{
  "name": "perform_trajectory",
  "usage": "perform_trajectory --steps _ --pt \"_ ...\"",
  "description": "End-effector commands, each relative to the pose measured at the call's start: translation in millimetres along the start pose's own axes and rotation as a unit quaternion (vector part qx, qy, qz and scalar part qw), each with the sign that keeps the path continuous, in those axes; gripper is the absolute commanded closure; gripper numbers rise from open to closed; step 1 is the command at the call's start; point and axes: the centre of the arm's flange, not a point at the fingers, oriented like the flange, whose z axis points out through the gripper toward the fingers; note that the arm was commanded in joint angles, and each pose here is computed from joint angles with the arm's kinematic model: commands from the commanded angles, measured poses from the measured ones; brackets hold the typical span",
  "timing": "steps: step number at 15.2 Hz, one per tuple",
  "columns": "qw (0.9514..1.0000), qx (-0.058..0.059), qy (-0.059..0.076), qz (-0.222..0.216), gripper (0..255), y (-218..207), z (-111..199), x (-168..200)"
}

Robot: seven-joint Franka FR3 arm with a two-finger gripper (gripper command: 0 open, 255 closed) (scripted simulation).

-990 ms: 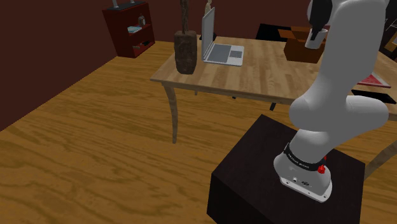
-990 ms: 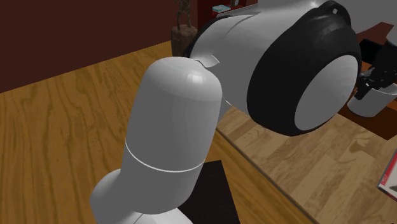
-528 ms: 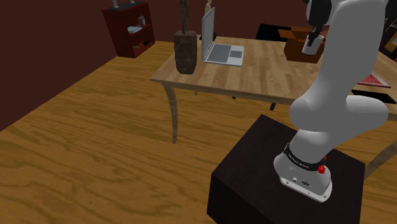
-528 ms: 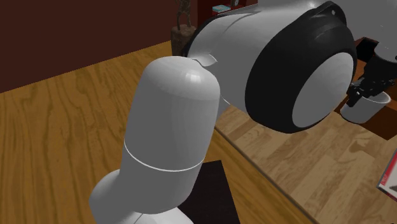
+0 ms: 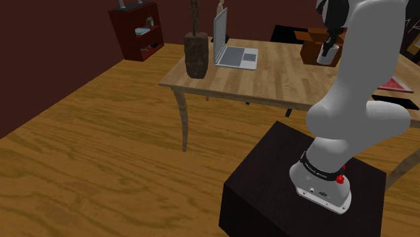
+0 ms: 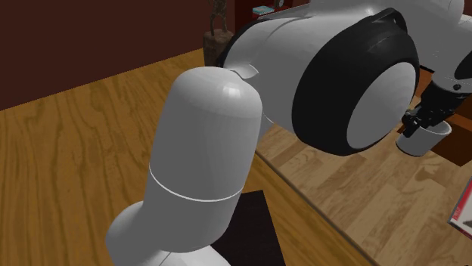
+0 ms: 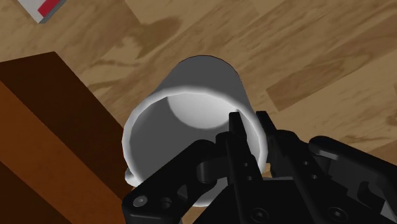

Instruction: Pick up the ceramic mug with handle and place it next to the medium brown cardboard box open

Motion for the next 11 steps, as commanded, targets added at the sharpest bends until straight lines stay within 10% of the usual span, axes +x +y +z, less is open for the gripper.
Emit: perform_trajectory --steps 1,11 --pt "1.0 0.0 0.0 0.0 255 -1 10 0" --pt "1.0 0.0 0.0 0.0 255 -4 63 1"
